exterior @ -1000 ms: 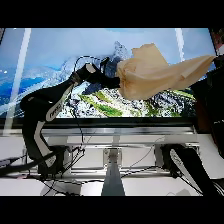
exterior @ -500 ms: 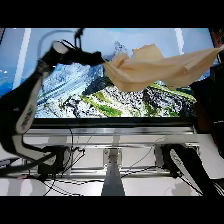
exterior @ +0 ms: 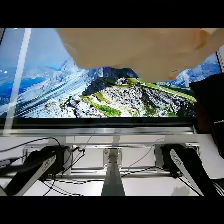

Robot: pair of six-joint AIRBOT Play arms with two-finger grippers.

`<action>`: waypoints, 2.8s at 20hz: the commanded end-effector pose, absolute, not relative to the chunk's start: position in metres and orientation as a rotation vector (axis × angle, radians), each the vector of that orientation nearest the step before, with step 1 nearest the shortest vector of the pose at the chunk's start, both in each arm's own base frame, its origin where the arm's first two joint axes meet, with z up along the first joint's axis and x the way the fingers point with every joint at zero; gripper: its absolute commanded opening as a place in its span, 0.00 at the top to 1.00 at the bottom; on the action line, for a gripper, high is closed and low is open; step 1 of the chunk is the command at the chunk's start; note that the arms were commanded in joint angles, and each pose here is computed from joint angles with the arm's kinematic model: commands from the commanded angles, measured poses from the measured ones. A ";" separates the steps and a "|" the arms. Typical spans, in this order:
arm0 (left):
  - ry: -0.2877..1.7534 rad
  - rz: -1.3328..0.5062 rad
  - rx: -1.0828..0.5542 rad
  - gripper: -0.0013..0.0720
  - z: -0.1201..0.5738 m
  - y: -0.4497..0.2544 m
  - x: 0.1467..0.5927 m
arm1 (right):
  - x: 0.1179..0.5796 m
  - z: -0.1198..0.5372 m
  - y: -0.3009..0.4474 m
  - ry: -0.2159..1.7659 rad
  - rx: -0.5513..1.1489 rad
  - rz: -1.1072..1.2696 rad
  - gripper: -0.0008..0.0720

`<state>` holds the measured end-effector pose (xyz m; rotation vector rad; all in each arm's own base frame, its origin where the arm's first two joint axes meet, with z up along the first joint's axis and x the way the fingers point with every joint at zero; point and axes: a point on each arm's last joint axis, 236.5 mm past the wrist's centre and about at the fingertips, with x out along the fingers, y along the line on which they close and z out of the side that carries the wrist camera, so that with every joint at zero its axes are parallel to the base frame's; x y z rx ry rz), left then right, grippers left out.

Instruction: Fold the clothes and pants, and hang the long-sleeved shirts on hangers.

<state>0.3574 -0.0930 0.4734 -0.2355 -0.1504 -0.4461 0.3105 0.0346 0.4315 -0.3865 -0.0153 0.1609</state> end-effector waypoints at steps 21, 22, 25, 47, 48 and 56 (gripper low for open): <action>0.780 -0.426 -0.220 0.97 0.118 -0.097 0.513 | 0.494 0.182 0.064 0.680 -0.192 0.437 0.97; 0.832 -0.442 -0.304 0.97 0.087 -0.106 0.523 | 0.510 0.146 0.063 0.736 -0.173 0.437 0.97; 0.878 -0.446 -0.498 0.97 0.033 -0.122 0.548 | 0.549 0.073 0.055 0.804 -0.129 0.401 0.97; 0.781 -0.440 -0.156 0.03 0.179 -0.024 0.444 | 0.390 0.007 -0.094 1.359 0.319 0.280 0.75; 0.765 -0.445 -0.139 0.03 0.191 -0.025 0.435 | 0.371 -0.002 -0.091 1.386 0.401 0.307 0.75; 0.696 -0.440 -0.108 0.03 0.234 -0.030 0.402 | 0.279 -0.066 -0.021 1.524 0.692 0.475 0.69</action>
